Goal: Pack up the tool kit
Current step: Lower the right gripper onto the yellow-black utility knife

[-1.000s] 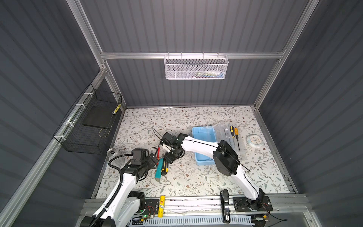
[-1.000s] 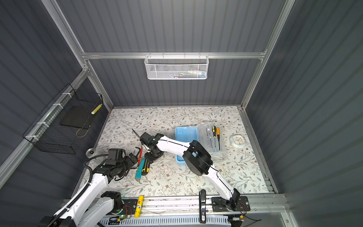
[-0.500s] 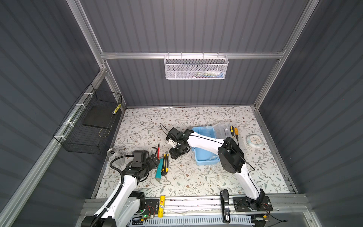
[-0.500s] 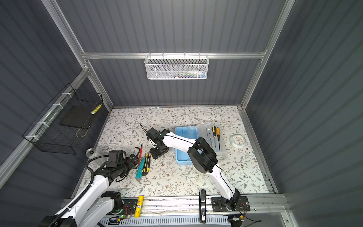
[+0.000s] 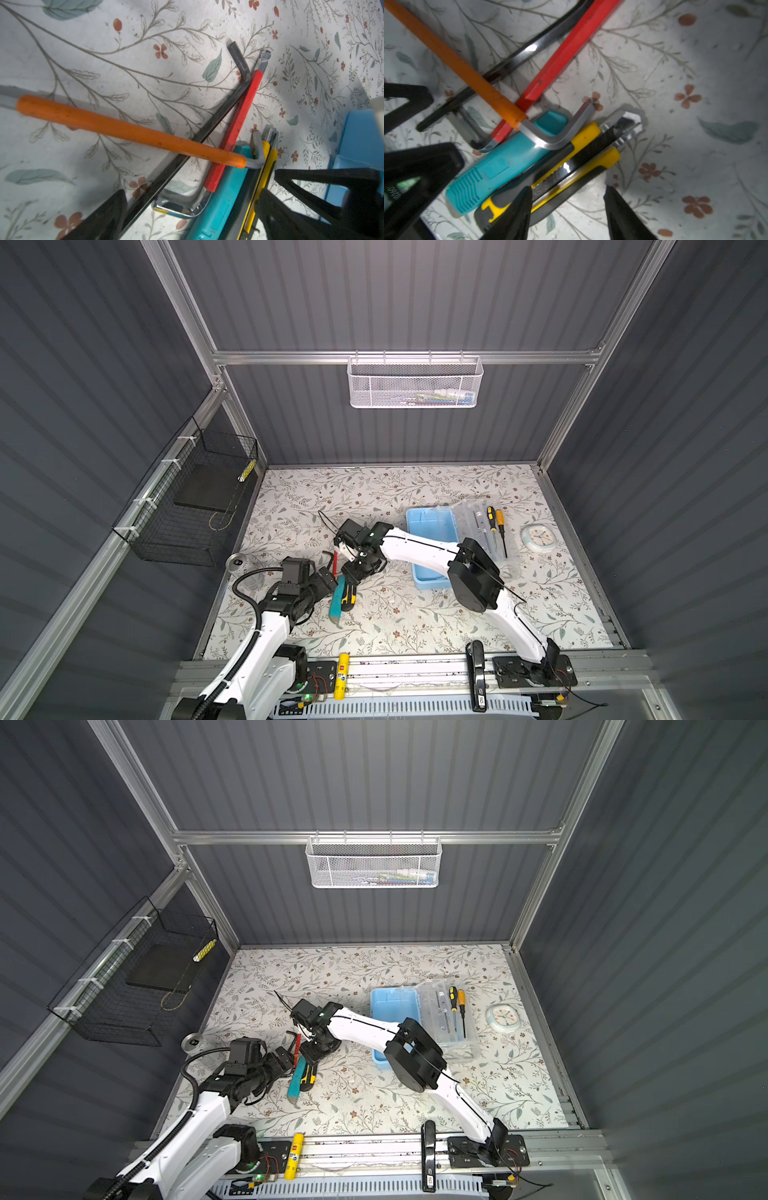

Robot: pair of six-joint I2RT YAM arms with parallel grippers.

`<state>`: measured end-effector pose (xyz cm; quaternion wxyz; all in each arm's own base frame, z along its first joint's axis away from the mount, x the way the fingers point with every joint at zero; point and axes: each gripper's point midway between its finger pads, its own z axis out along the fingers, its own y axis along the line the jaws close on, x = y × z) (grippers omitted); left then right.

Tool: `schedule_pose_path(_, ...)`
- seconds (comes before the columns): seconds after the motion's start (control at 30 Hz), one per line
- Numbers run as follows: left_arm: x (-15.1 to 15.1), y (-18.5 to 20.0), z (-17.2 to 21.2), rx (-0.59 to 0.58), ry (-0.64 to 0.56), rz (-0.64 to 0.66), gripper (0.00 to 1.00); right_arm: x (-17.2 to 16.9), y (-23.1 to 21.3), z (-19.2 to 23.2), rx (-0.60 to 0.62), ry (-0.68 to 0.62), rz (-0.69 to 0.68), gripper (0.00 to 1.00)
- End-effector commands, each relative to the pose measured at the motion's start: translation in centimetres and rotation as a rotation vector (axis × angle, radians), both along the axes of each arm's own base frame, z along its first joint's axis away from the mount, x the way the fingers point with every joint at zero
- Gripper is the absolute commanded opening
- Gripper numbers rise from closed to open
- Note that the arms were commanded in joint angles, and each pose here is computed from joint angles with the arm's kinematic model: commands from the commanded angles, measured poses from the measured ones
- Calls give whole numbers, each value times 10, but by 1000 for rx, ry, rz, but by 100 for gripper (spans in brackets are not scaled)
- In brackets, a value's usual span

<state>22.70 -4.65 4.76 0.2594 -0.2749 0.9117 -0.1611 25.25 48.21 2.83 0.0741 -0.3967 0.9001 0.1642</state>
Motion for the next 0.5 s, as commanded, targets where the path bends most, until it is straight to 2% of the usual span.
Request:
schedule_pose_path(0.0, -8, 3, -6, 31, 15, -16, 99, -1, -18, -14, -118, -32, 10, 59)
schedule_pose_path(0.27, -9, -3, -11, -4, 8, -37, 99, 1, -39, -15, -178, -80, 61, 58)
schedule_pose_path(0.47, -10, -9, -17, -36, -8, -48, 99, 29, -65, -7, -175, -124, 62, 58)
